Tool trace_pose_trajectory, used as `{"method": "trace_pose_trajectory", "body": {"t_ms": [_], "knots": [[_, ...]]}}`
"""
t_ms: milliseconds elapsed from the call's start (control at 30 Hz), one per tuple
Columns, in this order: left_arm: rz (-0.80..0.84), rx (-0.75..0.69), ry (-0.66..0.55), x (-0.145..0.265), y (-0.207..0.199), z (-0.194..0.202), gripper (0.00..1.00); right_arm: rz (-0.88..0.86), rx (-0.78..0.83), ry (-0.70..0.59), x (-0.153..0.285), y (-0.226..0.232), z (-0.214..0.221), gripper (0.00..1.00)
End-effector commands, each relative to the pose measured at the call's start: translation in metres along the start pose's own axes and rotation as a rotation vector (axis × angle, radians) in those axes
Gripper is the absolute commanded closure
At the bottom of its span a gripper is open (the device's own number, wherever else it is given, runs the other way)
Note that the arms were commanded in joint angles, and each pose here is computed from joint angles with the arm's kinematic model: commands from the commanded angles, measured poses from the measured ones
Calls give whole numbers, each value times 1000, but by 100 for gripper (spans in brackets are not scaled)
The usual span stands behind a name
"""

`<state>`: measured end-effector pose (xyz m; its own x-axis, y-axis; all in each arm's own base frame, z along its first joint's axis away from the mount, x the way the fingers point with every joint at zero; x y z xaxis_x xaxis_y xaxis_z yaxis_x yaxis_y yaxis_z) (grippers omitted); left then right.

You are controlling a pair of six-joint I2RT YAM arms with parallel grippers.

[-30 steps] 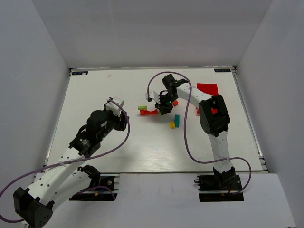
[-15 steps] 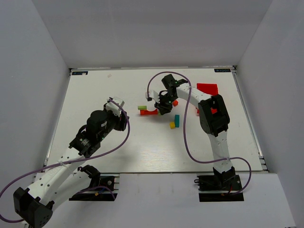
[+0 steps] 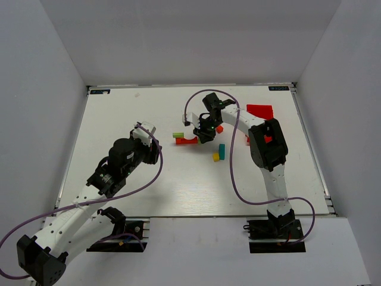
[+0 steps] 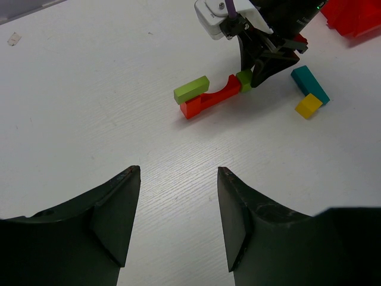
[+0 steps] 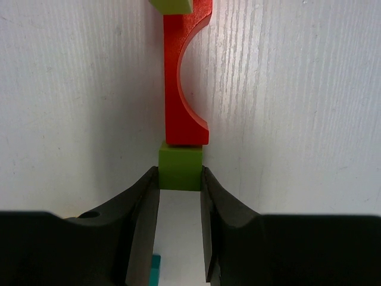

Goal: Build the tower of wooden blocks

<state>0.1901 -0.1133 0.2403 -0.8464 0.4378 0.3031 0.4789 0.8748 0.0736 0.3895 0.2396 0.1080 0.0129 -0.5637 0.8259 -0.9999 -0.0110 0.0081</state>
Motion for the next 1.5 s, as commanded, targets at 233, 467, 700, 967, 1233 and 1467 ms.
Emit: {"method": "trace_pose_trajectory", "body": {"t_ms": [233,467,700,967,1233,1467], "knots": [[1,-1,-38,4,1,-10,35,20,2,-17,-2,-6,-5,98],[1,-1,-38,4,1,-10,35,18,1,-15,-3,-6,-4,96],[1,-1,-38,4,1,-10,35,15,-5,-17,-5,-6,-3,93],[1,-1,-38,4,1,-10,35,14,-4,-11,-7,-6,-2,86],[-8,-1,-38,4,2,-10,35,16,-2,-9,-9,-6,-2,69],[-8,-1,-38,4,2,-10,35,17,-1,-4,-9,-5,0,43]]}}
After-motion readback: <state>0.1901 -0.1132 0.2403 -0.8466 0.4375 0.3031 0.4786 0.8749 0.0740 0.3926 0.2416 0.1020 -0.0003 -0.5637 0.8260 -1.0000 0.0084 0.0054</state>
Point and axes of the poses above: each gripper's point midway between its finger pads, its own x axis back along the fingers, its own y axis along the line the jaws close on, z = x × y, the point moved 9 cm from there along x, back along the fingers, and after that the axes turned 3 degrees about -x, right-handed, at the moved point
